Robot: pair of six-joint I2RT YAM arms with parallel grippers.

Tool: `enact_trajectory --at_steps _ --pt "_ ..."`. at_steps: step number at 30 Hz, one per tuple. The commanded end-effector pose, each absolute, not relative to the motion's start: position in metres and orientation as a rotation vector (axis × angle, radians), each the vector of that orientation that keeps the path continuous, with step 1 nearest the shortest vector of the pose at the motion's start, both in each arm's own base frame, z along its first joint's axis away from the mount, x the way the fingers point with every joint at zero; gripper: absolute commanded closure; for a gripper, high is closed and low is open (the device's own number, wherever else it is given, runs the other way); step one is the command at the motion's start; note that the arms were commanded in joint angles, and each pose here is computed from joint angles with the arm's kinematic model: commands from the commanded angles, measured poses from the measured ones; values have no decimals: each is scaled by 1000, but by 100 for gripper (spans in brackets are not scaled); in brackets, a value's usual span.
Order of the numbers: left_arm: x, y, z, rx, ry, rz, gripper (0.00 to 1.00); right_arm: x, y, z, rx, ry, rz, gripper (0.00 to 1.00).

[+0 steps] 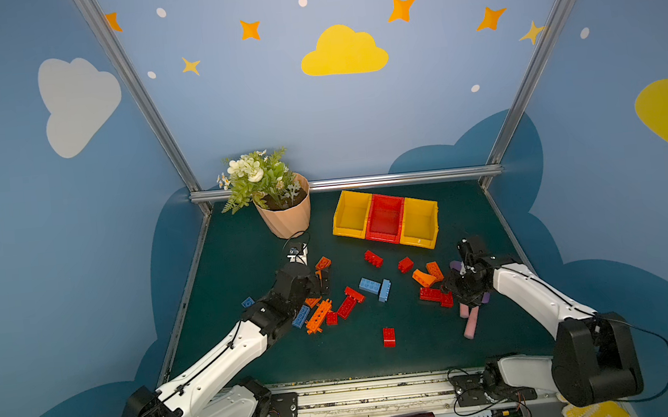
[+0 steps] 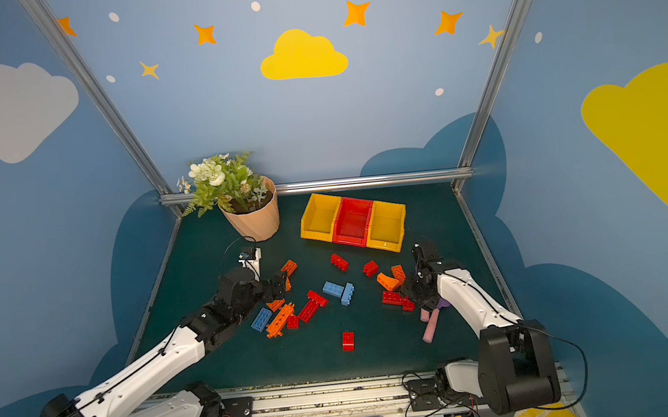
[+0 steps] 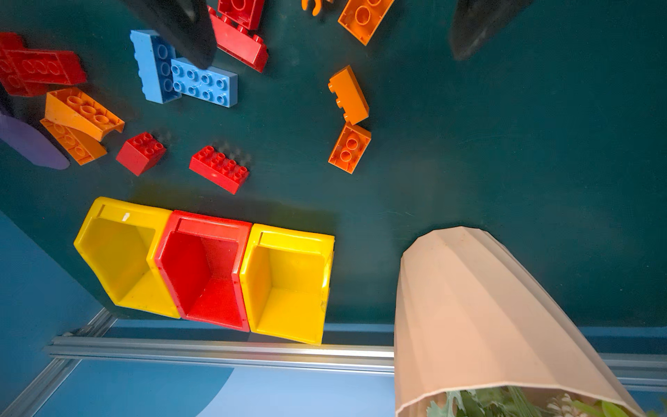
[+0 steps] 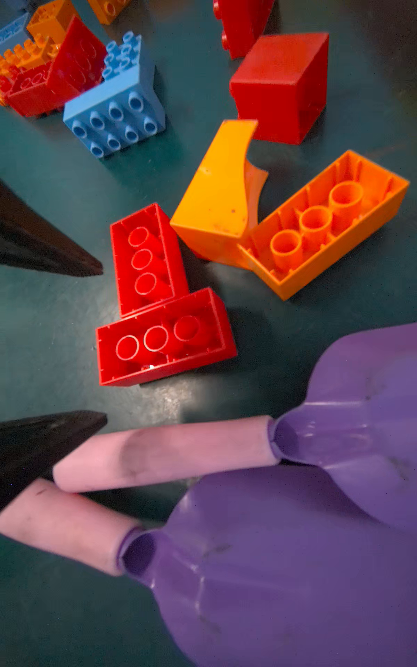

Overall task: Sort the legos into containers by color
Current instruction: 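Close the right gripper on the red 2x4 brick beside the shovels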

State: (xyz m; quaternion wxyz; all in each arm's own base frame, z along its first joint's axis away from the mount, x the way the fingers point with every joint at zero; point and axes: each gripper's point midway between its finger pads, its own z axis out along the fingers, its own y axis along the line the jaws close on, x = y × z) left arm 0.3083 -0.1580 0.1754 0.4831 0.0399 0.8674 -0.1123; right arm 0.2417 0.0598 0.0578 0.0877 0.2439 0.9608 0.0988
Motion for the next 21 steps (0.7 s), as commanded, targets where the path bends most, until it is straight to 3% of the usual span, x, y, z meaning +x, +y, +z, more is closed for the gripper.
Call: enact_trajectory --at_steps 1,8,21 --pt "310 -164 176 100 2113 -308 0 244 57 55 749 2869 247 45" --pt "307 -162 180 92 2113 -315 0 272 60 58 769 2847 247 49" --pt "302 -152 182 85 2097 -278 0 281 58 41 758 2903 178 50"
